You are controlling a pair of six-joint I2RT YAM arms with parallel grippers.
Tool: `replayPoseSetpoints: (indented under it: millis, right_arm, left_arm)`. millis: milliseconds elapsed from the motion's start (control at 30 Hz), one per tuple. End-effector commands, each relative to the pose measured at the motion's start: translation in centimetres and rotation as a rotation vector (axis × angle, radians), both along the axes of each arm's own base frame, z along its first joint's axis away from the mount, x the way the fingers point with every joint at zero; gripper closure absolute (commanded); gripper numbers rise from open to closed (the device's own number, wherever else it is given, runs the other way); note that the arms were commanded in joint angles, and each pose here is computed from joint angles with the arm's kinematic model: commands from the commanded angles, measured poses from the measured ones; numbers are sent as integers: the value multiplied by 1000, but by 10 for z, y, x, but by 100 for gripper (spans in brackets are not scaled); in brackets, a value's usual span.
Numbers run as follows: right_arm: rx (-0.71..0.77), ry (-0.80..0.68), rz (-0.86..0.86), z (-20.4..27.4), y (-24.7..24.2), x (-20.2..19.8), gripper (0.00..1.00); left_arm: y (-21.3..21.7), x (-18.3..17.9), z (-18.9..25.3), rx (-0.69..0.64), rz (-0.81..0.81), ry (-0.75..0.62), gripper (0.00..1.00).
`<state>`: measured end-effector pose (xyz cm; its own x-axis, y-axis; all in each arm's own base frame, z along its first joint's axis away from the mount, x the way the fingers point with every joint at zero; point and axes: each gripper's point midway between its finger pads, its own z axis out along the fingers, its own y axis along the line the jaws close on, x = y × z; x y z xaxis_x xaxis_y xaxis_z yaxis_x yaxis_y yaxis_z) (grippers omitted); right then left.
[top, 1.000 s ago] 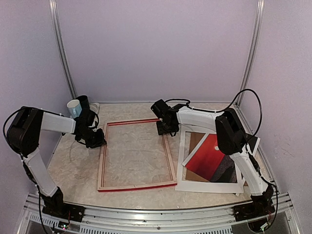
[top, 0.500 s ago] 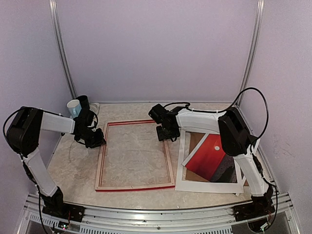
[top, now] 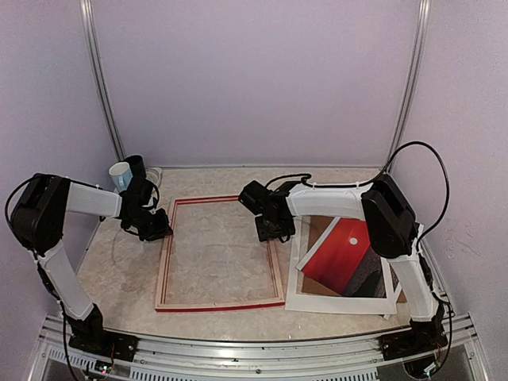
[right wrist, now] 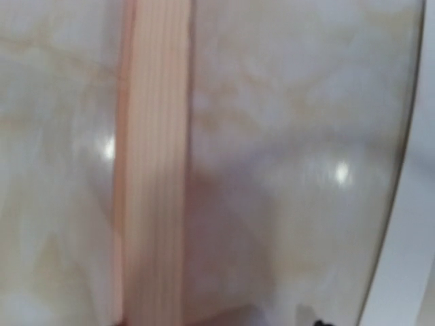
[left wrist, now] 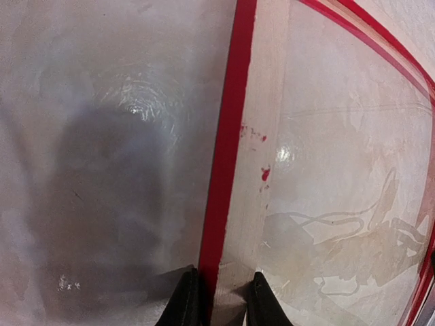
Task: Put the photo into the frame
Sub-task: Press the glass panel into the frame body.
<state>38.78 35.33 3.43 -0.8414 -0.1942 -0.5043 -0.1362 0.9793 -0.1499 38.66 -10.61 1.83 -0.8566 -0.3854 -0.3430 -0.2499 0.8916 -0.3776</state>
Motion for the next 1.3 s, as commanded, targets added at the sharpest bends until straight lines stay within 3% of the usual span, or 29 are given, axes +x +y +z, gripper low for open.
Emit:
replayPoseSetpoints:
  millis: [0,533,833,1267]
  right_arm:
    - [-173,154,-4,-25,-40,-48,41]
    - [-228,216,-42,-30,-50,-125,40]
    - [-248,197,-58,-23,-56,-125,41]
    - [-293,279,-41,-32,-64,-174,41]
  left_arm:
    - [59,-37,-54,101,267,213,100]
    - [63,-33,-53,80,281,205,100]
    - [63,-33,-53,80,274,202,100]
    - [64,-33,-52,72,279,197,100]
